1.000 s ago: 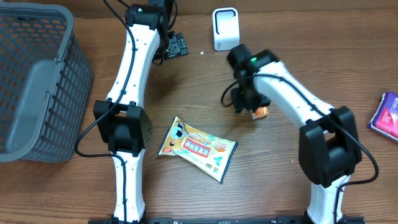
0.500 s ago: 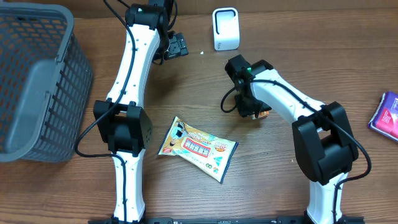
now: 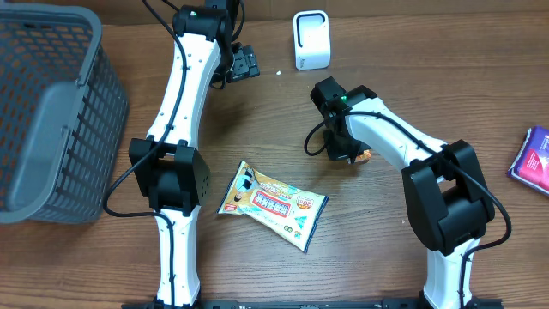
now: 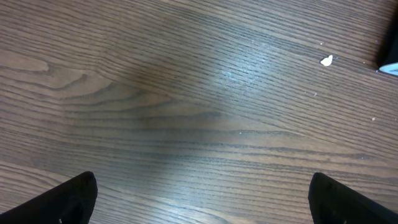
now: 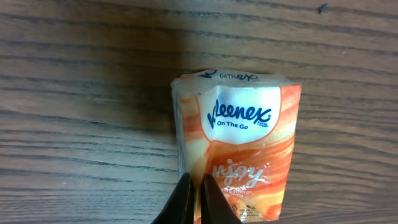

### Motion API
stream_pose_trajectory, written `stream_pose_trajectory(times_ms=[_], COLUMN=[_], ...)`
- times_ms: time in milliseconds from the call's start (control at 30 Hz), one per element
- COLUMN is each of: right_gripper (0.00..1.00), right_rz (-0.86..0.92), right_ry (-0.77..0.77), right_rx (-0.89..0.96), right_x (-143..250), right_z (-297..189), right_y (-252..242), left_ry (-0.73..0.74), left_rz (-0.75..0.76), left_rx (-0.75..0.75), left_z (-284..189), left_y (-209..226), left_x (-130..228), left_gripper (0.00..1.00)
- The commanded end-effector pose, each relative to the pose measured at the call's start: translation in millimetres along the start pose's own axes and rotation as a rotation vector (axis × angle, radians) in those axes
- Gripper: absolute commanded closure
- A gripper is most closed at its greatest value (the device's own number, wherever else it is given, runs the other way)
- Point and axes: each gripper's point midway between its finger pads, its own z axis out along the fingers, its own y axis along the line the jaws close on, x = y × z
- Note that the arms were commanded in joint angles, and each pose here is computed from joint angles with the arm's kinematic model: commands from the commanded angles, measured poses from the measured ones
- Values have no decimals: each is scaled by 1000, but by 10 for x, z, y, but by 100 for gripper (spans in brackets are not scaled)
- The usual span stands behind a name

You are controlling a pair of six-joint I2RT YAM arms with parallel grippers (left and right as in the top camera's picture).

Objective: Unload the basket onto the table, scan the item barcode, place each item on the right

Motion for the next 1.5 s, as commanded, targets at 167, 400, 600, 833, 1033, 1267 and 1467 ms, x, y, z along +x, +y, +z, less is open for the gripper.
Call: stream_pose_trajectory(times_ms=[167,400,600,833,1033,1267,1467], right_gripper=[96,96,96,96,96,79,76], right_rz=[20,-63,-62,-27,155,313,350], right_ry=[-3,-63,-49,2,71,82,96], right_rx=[-409,-896,-1093,-1352,-1131,-764,-642], right_x=[-210,-343,-273,-77,-13,-43,-95], right_z=[-474,-1156,-1186,-1116,-522,-42,-144], right_y=[436,606,668,928,778,122,-340], left_ry=[9,9,9,9,9,9,9], left_rz=[-20,-20,-20,-20,-20,-20,-20], left_rx=[-8,-8,-8,-8,-8,-8,-8], left_z=[49,49,49,49,49,49,49], left_y=[20,20,20,20,20,20,20], left_x=[9,9,9,9,9,9,9], left_gripper=[0,0,0,0,0,0,0])
